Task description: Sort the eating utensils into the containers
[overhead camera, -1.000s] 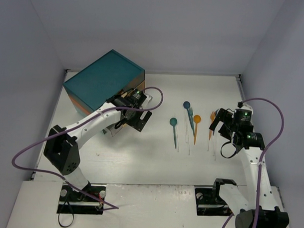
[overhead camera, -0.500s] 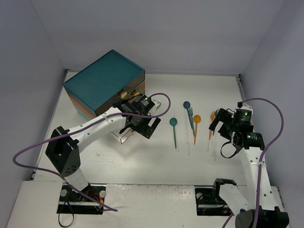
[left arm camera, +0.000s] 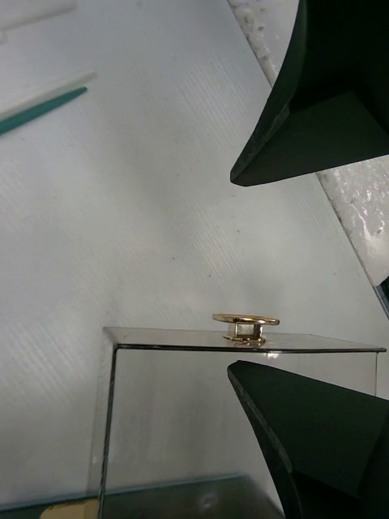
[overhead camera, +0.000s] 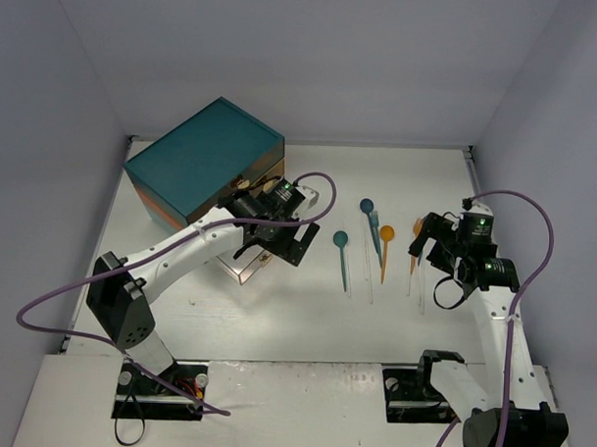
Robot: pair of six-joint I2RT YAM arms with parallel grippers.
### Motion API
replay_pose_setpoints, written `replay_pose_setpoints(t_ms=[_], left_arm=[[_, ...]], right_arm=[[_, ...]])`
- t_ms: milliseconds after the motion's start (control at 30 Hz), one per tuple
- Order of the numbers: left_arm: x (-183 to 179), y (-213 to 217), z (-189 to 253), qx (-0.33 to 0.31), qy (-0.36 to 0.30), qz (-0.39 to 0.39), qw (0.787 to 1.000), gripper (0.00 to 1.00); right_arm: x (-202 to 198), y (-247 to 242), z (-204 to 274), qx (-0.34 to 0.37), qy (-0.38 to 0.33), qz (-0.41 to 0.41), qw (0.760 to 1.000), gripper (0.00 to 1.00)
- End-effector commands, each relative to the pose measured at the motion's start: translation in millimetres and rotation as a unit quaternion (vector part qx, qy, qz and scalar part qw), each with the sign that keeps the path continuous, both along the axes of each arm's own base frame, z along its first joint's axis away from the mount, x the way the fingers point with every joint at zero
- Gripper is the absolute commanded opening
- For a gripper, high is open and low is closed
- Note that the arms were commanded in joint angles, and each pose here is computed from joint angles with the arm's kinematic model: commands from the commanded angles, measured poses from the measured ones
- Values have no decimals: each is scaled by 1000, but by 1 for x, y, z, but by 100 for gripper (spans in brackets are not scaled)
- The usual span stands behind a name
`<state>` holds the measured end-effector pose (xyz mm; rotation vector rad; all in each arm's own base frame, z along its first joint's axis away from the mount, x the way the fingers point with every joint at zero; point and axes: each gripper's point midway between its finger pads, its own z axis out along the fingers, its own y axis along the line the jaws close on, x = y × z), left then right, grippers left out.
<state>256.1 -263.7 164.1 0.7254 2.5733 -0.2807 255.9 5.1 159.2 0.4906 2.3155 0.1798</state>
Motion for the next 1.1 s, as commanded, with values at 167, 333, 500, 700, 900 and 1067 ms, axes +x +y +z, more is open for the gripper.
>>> replay_pose_setpoints(t_ms=[167,333,500,700,900,1067], left_arm=[[33,27,124,-84,-143,83,983,88],[46,80,165,-107,-191,160,963,88],[45,136,185,-86,-226,209,948,88],[33,190,188,-56,-239,252,936,88],[15,224,193,-40,-264,288,920,88],[3,236,199,-32,-285,303,909,88]], right_arm=[[31,55,28,-39,-28,95,994,88],[37,93,18,-65,-16,122,990,80],[39,92,-10,-84,13,82,993,70],[53,81,-37,-102,43,50,993,55],[78,68,-59,-89,65,35,993,49],[96,65,-79,-68,80,36,994,44]])
